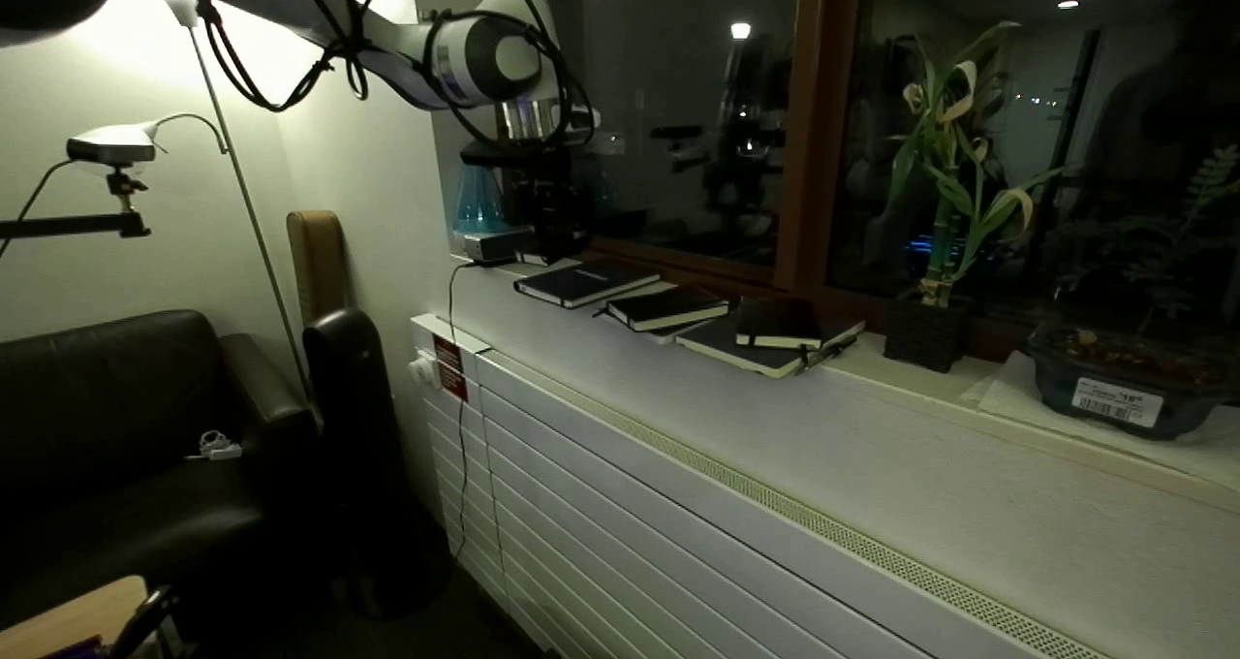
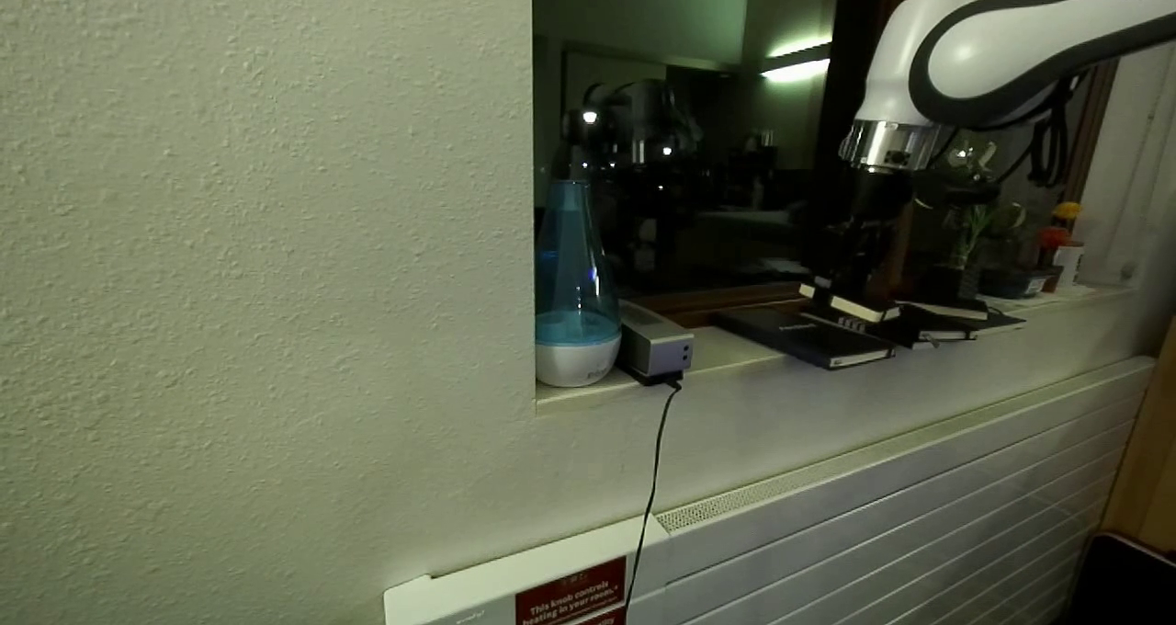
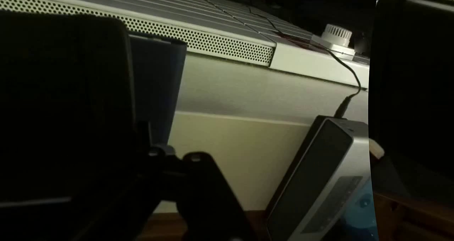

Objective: Move the top book on the left to the book on the right.

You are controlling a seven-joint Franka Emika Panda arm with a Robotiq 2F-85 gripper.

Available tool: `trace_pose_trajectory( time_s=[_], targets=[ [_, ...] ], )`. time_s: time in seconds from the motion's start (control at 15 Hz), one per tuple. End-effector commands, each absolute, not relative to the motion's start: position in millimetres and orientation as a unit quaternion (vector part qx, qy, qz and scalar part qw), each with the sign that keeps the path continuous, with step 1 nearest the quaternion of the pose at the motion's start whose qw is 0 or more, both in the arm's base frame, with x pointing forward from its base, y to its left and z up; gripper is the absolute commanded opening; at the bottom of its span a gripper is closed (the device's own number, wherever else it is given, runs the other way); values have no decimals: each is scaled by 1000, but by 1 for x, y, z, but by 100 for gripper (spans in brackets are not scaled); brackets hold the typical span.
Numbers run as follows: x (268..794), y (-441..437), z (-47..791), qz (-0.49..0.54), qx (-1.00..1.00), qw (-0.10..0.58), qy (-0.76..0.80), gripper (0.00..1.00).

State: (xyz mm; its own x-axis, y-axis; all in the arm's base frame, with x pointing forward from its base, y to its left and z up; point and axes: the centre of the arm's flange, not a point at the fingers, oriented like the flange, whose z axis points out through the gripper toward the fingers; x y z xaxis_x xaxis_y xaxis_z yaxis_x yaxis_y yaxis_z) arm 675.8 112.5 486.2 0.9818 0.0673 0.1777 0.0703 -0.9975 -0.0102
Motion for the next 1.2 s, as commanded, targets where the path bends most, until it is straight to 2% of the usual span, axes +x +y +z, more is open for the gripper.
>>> trace_pose_trajectory(
  time_s=[0.0, 0.53, 1.13],
  targets=[
    [670, 106, 514, -98, -995, 2, -35, 49],
    [676, 55, 535, -111, -994, 5, 22, 49],
    [669, -42, 527, -92, -987, -1, 129, 49]
  ],
)
